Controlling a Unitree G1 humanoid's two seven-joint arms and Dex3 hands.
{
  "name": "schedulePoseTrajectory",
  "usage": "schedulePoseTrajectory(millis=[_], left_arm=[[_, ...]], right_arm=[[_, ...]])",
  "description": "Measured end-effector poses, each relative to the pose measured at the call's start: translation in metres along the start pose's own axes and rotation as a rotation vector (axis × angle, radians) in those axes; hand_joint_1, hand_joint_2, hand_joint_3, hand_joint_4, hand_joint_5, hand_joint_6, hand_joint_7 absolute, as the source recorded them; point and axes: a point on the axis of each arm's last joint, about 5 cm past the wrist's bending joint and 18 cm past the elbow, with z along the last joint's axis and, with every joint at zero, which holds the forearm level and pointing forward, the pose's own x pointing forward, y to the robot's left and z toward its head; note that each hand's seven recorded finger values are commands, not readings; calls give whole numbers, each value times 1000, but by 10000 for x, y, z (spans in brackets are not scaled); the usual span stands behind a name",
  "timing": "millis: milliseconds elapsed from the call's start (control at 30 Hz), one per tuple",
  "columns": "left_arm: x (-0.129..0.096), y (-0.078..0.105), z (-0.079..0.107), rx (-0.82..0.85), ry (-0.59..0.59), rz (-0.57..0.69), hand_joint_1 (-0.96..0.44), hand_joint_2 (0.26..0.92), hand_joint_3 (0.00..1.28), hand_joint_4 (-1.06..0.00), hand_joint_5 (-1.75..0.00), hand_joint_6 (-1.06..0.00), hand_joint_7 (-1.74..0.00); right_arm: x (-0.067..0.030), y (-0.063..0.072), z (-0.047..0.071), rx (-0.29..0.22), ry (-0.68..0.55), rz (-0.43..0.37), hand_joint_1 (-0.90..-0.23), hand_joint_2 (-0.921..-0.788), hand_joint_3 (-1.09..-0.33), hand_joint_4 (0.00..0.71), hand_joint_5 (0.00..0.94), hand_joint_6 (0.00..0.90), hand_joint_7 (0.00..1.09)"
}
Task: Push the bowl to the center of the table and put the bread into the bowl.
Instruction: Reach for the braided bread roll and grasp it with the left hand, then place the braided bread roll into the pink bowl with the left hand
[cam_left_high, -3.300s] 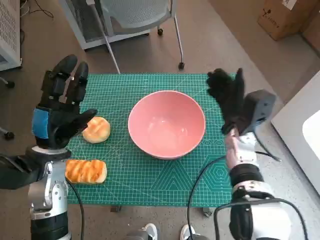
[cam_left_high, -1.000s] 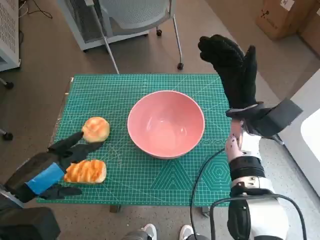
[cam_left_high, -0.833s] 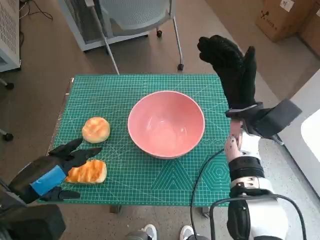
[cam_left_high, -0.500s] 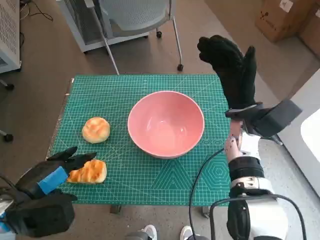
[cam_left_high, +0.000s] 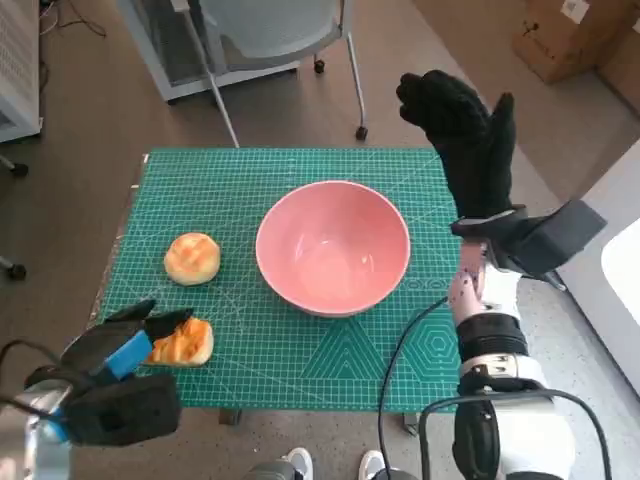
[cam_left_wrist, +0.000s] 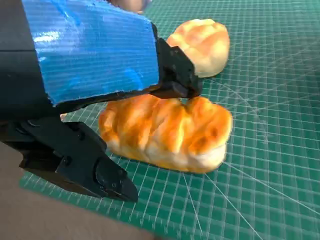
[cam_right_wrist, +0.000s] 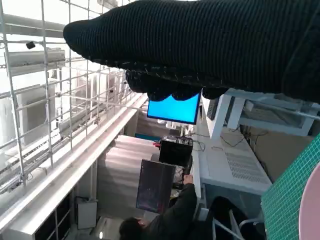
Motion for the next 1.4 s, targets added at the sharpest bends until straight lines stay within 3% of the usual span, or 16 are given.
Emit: schedulePoseTrajectory(millis=[33, 67, 100, 133, 200, 300, 700, 1133, 1400], left_arm=[[13, -6, -2, 11, -3, 10, -71, 897, 83, -712, -66, -666, -527], [25, -11, -5, 22, -7, 20, -126, 902, 111, -740, -72, -636, -700], [34, -13, -8, 27, -10, 28, -101, 906, 117, -705, -308, -624, -809], [46, -16, -13, 31, -17, 37, -63, 911, 137, -642, -661, -595, -980], [62, -22, -23, 37, -29, 51, -24, 917, 127, -632, -1030, -585, -1084], [77, -41, -39, 47, -53, 71, -6, 919, 87, -673, -1190, -627, -1050], [10, 32, -35, 20, -103, 104, 3, 915, 40, -714, -1207, -700, -1021], [-333, 482, 229, -22, -264, 314, 4, 908, 7, -758, -1107, -752, -1018], [-416, 753, 397, 3, -364, 464, 3, 902, 4, -776, -1007, -763, -1085]], right_arm=[[0, 0, 0, 1, -1, 0, -576, -921, -604, 401, 2, 538, 6], [-1, -2, 0, 2, -2, 0, -576, -921, -604, 401, 2, 538, 6], [-3, -3, 1, 3, -3, -1, -575, -921, -604, 401, 2, 538, 6], [-4, -5, 1, 4, -4, -2, -575, -921, -604, 402, 2, 538, 6], [-6, -6, 2, 5, -6, -2, -574, -921, -604, 401, 2, 538, 6], [-9, -8, 3, 5, -8, -1, -573, -921, -605, 401, 2, 538, 5], [-18, -20, 14, 0, -18, 13, -588, -921, -602, 401, 1, 538, 4], [-31, -23, 8, 0, -14, 13, -584, -921, -601, 401, 0, 539, 4], [-35, -22, 2, 1, -10, 12, -575, -921, -604, 400, 0, 539, 3]])
